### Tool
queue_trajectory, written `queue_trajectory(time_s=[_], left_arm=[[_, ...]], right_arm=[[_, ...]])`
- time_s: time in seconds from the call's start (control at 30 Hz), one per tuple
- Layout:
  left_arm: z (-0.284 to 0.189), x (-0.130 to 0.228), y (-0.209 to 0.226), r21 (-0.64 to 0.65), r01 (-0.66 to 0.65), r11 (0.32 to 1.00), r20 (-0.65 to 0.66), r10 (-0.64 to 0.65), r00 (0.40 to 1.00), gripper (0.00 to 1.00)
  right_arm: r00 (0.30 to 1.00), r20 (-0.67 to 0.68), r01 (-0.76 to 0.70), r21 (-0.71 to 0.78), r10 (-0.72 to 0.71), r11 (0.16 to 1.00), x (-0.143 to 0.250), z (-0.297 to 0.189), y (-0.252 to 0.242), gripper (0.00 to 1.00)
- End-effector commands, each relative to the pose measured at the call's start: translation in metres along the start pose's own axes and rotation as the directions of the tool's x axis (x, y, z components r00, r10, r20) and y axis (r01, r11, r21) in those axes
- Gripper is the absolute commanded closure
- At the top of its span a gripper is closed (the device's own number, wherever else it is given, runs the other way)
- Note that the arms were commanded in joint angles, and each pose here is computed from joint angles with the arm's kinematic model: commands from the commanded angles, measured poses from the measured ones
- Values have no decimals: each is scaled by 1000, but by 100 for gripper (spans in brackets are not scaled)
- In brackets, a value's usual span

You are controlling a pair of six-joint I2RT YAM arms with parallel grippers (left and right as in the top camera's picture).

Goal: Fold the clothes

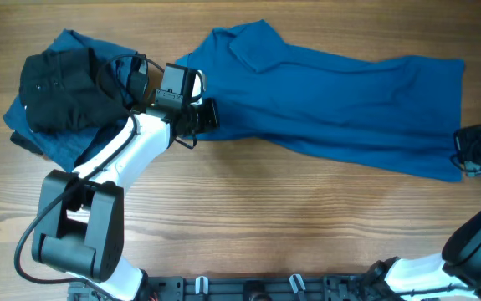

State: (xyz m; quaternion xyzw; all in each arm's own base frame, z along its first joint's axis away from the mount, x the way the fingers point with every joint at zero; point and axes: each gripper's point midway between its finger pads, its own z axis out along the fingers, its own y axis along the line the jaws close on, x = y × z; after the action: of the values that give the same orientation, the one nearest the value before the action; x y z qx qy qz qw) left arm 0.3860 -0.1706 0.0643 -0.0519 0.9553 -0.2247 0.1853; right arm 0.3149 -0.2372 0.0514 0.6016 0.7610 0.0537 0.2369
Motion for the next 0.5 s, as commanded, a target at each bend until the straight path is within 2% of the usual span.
queue_trajectory(time_s=[0.0,0.03,0.07,0.13,0.2,0.23,0.27,0.33,0.43,0.47], left_arm=[[-2,-5,-4,0,-28,1000,19,28,999,96],[-2,-5,-4,1,-29,1000,21,29,999,96],[-2,-6,-4,1,-29,1000,22,29,999,96],[-3,-6,-4,-1,-30,1000,25,30,999,96],[-3,-8,-1,-15,-29,999,34,29,999,89],[-3,-9,-1,-13,-29,1000,37,29,999,72],[-3,-10,-2,-12,-30,999,40,30,999,65],[-3,-11,-2,-10,-31,999,44,32,999,38],[-4,-21,-5,7,-22,1000,80,21,997,20],[-6,-25,-5,10,-4,1000,90,4,996,20]], right_arm=[[1000,-14,-2,-47,2,999,1,4,11,93],[1000,-19,6,-61,-7,998,2,4,15,89],[1000,-23,14,-70,-16,997,4,4,18,80],[998,-36,42,-117,-46,992,7,3,27,58],[993,-39,98,-201,-108,975,7,0,43,48],[992,-46,101,-217,-113,971,9,0,46,45],[992,-54,99,-213,-112,972,11,0,45,44],[991,-74,94,-199,-111,975,15,0,41,44],[986,-112,102,-204,-127,974,24,0,39,43],[984,-122,101,-212,-129,972,26,-1,40,43]])
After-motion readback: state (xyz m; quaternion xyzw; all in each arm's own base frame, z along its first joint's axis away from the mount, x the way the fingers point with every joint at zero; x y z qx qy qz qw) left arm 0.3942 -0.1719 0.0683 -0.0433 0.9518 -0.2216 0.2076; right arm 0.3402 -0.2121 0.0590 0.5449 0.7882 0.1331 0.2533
